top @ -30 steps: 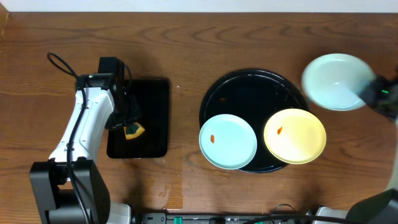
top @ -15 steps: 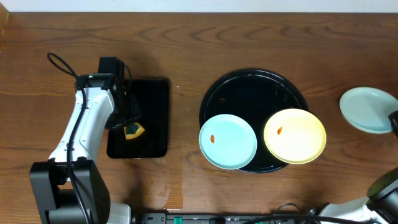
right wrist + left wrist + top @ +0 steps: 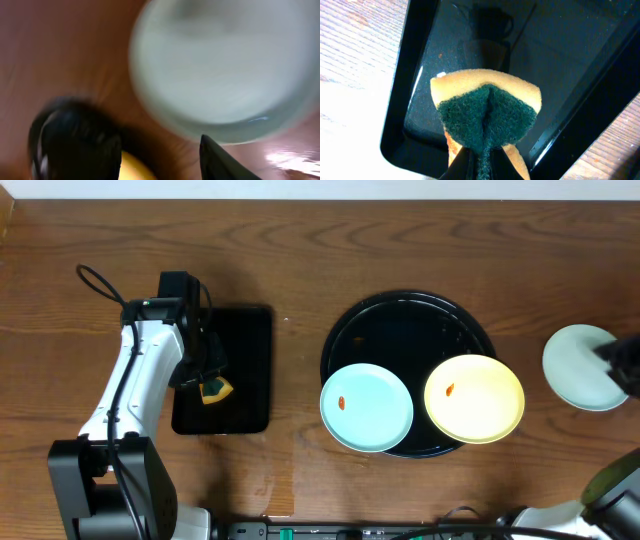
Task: Clean dirty plates on tray and stack at the side
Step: 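Move the right gripper to the yellow plate rim and grip it, then carry the sponge with the left gripper over to the blue plate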
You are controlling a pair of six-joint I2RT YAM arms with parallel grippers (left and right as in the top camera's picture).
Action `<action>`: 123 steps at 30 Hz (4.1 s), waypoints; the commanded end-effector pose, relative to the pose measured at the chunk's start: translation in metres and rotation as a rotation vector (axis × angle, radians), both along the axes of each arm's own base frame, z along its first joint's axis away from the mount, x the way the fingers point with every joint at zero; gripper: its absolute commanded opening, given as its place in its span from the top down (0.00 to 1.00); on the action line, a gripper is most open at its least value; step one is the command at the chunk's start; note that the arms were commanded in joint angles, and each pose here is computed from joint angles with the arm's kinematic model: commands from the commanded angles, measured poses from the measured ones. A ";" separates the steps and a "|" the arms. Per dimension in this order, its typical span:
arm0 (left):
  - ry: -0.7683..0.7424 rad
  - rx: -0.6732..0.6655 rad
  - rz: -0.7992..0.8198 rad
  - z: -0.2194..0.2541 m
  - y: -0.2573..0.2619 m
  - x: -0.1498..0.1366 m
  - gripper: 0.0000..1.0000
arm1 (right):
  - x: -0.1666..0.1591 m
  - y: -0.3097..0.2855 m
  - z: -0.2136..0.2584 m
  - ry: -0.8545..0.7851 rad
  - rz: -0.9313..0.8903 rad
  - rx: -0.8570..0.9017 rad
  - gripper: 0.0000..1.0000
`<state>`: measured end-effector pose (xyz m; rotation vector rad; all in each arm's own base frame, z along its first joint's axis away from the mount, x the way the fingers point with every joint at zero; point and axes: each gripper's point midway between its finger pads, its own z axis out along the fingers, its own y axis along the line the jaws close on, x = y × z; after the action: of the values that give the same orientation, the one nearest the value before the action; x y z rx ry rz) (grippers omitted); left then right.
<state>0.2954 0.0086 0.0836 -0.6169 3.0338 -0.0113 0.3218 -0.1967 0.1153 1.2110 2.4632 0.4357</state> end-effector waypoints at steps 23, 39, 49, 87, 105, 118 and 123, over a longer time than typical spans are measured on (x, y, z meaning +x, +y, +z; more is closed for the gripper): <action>0.002 -0.011 -0.043 0.003 -0.002 -0.004 0.91 | -0.055 0.313 -0.040 0.155 1.134 -0.098 0.56; 0.006 -0.012 -0.043 0.003 -0.002 -0.005 0.91 | -0.096 0.335 -0.091 0.206 1.157 -0.054 0.67; 0.014 -0.012 -0.043 0.003 -0.002 -0.007 0.91 | -0.084 0.323 -0.111 0.198 1.009 -0.151 0.93; -0.119 -0.006 -0.052 -0.009 -0.004 0.023 0.92 | 0.044 0.280 -0.075 -0.157 0.829 -0.646 0.99; -0.084 -0.010 -0.072 -0.104 -0.015 -0.004 0.92 | 0.044 0.280 -0.075 -0.156 0.830 -0.645 0.99; -0.023 -0.073 -0.037 -0.083 -0.025 0.006 0.92 | 0.044 0.280 -0.075 -0.156 0.830 -0.645 0.99; -0.090 -0.073 -0.044 -0.033 -0.025 0.029 0.92 | 0.044 0.280 -0.075 -0.156 0.830 -0.645 0.99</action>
<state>0.3001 -0.0131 0.0177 -0.5654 3.0558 -0.1036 0.3599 0.0876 0.0369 -0.1280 2.5600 -0.0513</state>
